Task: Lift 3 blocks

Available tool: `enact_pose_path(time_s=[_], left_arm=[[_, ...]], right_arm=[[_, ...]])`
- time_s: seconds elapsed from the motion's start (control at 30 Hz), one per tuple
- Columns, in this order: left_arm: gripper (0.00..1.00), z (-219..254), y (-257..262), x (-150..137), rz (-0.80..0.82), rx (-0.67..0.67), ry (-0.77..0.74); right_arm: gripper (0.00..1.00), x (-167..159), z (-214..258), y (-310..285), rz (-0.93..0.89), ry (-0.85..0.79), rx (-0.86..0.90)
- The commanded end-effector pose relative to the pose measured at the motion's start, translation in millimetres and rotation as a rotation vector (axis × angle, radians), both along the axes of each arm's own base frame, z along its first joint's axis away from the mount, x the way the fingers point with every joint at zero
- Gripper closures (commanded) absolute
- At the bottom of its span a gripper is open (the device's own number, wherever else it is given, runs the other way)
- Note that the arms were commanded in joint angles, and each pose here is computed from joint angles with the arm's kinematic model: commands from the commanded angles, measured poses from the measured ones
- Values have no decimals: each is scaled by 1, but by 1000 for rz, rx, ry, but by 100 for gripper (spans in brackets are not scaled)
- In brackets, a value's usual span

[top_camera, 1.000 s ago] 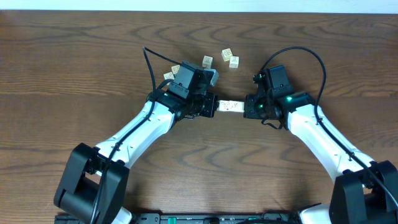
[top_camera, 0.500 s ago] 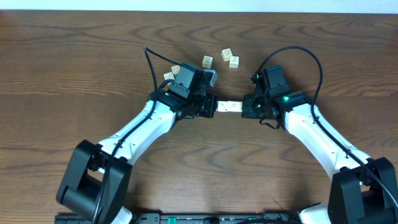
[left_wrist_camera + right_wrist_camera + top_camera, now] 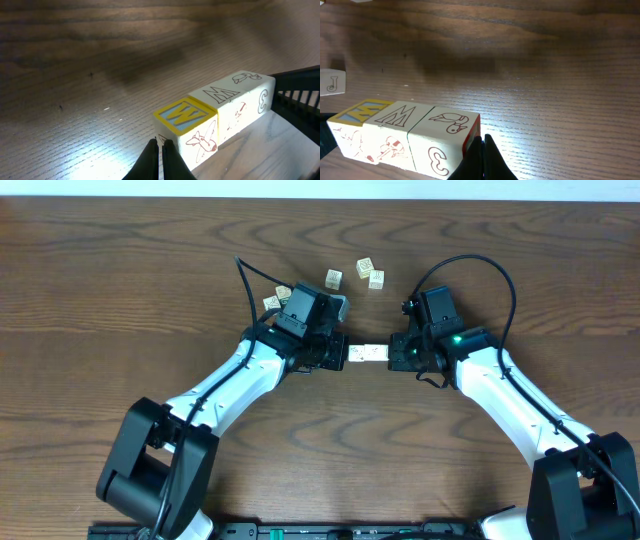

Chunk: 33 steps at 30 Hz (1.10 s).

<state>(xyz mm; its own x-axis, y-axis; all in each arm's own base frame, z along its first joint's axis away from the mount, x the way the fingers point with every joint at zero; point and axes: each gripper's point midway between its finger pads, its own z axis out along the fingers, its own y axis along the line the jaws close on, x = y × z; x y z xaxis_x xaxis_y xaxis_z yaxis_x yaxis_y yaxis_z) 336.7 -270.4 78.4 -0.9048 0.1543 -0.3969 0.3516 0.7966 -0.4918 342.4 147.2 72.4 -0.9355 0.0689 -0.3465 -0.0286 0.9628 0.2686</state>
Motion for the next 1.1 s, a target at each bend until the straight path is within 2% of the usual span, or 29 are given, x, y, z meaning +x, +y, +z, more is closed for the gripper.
enact_pose_path(time_s=[0.0,0.2,1.07], left_arm=[[93,5,-33,-24,-120,-89,45],[93,1,-33,-25,-120,-84,52],[93,-14,-28,-23,-101,-44,63]], right_arm=[[99,-12,15,55,158,20,175],[99,-13,0,55,155,57,163],[99,-10,-10,55,151,65,153]])
